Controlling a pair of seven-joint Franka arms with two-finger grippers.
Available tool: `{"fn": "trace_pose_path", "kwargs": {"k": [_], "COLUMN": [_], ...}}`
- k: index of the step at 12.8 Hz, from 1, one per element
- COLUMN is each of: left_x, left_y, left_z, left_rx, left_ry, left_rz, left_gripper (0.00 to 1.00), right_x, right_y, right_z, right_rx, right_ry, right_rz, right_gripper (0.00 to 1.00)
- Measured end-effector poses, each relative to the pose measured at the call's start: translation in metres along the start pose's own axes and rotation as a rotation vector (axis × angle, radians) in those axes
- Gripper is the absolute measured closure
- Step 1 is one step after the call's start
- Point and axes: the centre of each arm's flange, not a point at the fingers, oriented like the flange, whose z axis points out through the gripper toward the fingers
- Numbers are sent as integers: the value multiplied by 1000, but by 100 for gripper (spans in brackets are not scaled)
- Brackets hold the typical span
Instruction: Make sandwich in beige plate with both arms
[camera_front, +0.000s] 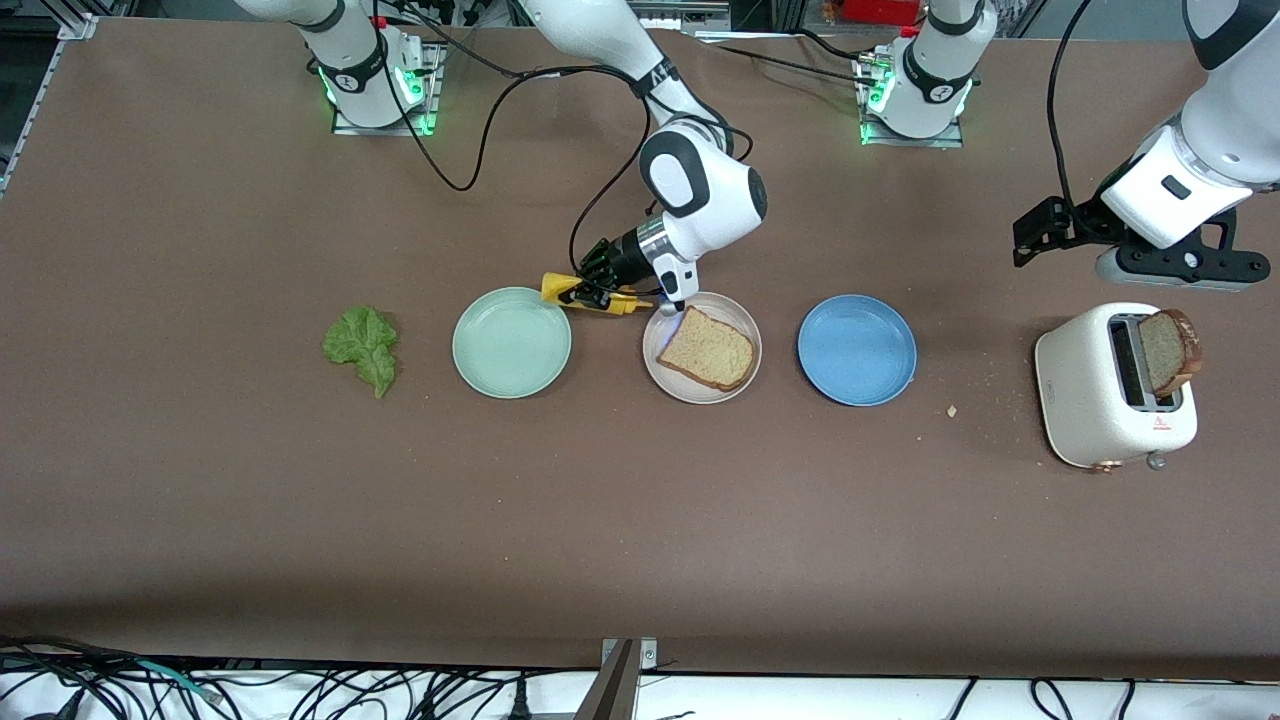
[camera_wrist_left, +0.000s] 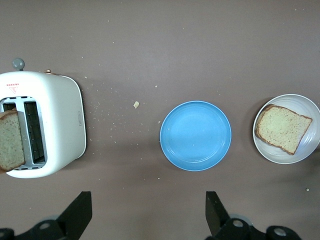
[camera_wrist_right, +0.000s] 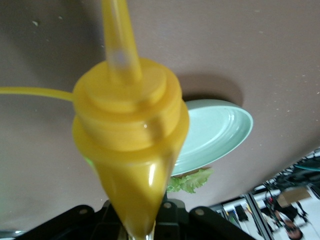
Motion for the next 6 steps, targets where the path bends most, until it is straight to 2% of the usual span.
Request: {"fn": "trace_pose_path", "kwargs": {"k": [1,3,6], "left_x": [0,0,0], "left_y": [0,0,-1], "left_z": [0,0,0], "left_rx": [0,0,0], "left_ry": [0,0,0], "left_rz": [0,-1,-1], "left_gripper": [0,0,0], "right_x": [-20,-78,-177], "right_y": [23,86,156], "right_z": [-8,-14,12], "right_rx": [52,156,299], "right_ry": [62,236,476], "right_rz": [2,9,-32], "right_gripper": [81,81,81]}}
